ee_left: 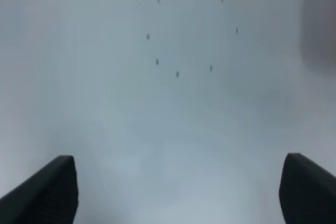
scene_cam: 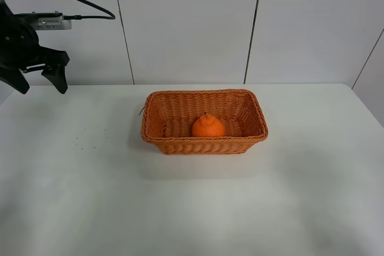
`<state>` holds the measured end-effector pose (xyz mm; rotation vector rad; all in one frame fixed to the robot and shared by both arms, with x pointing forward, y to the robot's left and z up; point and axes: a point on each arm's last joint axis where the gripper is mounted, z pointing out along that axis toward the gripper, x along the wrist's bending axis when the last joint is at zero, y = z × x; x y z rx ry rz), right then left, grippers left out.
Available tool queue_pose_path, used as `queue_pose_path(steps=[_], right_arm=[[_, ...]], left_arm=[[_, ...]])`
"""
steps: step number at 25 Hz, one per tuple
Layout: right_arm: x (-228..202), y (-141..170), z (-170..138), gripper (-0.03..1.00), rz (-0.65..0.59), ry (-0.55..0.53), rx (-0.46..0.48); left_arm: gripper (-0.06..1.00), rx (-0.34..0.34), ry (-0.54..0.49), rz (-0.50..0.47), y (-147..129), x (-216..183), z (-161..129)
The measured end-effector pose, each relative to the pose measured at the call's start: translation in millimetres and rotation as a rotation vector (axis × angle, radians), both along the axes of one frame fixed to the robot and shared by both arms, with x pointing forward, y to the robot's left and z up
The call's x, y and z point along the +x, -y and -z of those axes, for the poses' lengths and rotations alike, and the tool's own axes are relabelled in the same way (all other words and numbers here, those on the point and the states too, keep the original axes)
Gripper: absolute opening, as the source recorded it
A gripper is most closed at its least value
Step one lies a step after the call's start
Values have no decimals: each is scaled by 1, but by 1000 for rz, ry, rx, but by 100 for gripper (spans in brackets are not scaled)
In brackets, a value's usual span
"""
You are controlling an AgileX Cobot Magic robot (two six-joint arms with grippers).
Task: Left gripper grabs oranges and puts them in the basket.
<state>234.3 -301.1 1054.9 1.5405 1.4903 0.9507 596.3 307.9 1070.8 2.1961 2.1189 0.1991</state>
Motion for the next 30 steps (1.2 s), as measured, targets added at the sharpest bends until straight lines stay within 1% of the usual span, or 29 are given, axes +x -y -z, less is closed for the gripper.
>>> queue_pose_path(steps=[4,8,11,12,15,17,19,20,22,25,30], right_arm=[[0,0,0,69,0,0,0],[0,0,0,69,0,0,0],[0,0,0,69,0,0,0],[0,0,0,69,0,0,0],[0,0,0,69,0,0,0],[0,0,0,69,0,0,0],[0,0,0,69,0,0,0],[0,0,0,69,0,0,0],[0,0,0,69,0,0,0],[0,0,0,69,0,0,0],[0,0,0,69,0,0,0]], left_arm=[[88,-3,-29,-4,1,-38,-2],[88,-4,-55,-4,1,-87,-1],[88,-4,-90,-4,2,-132,10],[88,-4,-86,-4,2,-147,11],[88,-4,-106,-4,2,-193,26],[88,-4,-83,-4,3,-222,33],[88,-4,-42,-4,3,-248,41],[88,-4,-1,-6,3,-260,44],[88,-6,101,-16,3,-278,46],[88,-9,342,-22,4,-297,36],[88,-11,550,-24,4,-328,32]])
